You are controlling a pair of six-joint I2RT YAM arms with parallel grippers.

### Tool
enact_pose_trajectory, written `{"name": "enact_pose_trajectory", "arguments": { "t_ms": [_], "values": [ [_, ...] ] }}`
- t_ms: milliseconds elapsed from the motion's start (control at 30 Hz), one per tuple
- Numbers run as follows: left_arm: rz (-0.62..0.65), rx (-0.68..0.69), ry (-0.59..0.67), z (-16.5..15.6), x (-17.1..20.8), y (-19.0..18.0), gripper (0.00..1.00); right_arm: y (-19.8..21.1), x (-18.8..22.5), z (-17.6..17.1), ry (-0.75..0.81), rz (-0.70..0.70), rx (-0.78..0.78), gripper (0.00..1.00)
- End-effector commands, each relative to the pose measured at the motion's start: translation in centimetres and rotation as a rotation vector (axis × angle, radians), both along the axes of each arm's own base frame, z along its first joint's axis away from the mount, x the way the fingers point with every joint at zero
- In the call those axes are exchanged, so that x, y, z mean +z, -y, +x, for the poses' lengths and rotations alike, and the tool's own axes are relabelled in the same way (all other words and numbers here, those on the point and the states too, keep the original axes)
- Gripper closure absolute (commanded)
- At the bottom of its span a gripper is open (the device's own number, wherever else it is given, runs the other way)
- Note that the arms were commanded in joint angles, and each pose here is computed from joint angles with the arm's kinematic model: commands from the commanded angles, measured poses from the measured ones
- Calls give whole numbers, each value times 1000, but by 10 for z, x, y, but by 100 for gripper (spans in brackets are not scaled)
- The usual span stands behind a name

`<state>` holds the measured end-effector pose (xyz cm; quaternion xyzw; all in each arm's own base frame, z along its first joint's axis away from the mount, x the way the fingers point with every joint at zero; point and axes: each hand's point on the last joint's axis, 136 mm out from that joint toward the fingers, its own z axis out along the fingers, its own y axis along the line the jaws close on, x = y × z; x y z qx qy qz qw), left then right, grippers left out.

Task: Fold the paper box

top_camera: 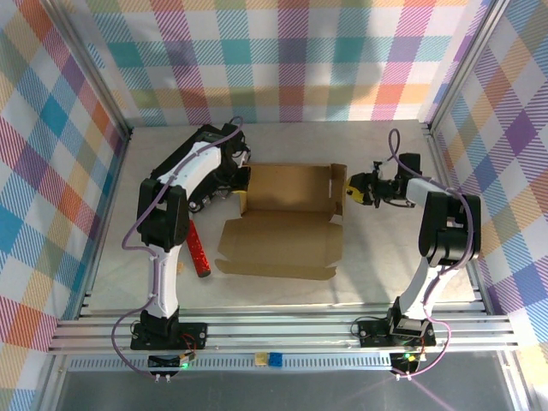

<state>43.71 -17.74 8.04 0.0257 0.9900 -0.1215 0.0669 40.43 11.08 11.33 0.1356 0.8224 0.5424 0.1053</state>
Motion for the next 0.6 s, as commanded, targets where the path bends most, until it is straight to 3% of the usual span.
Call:
{"name": "enact_pose_trajectory", "arguments": {
  "t_ms": [0, 367, 567],
  "values": [
    [-17, -10, -25, 4, -8, -1, 100, -17, 36, -7, 131, 87, 94, 63],
    [-8, -34, -55, 7, -12, -4, 100, -36, 57, -24, 225, 63, 133, 59],
    [-24, -41, -55, 8, -12, -2, 100, -47, 42, -29, 200, -1, 165, 52]
  ]
}}
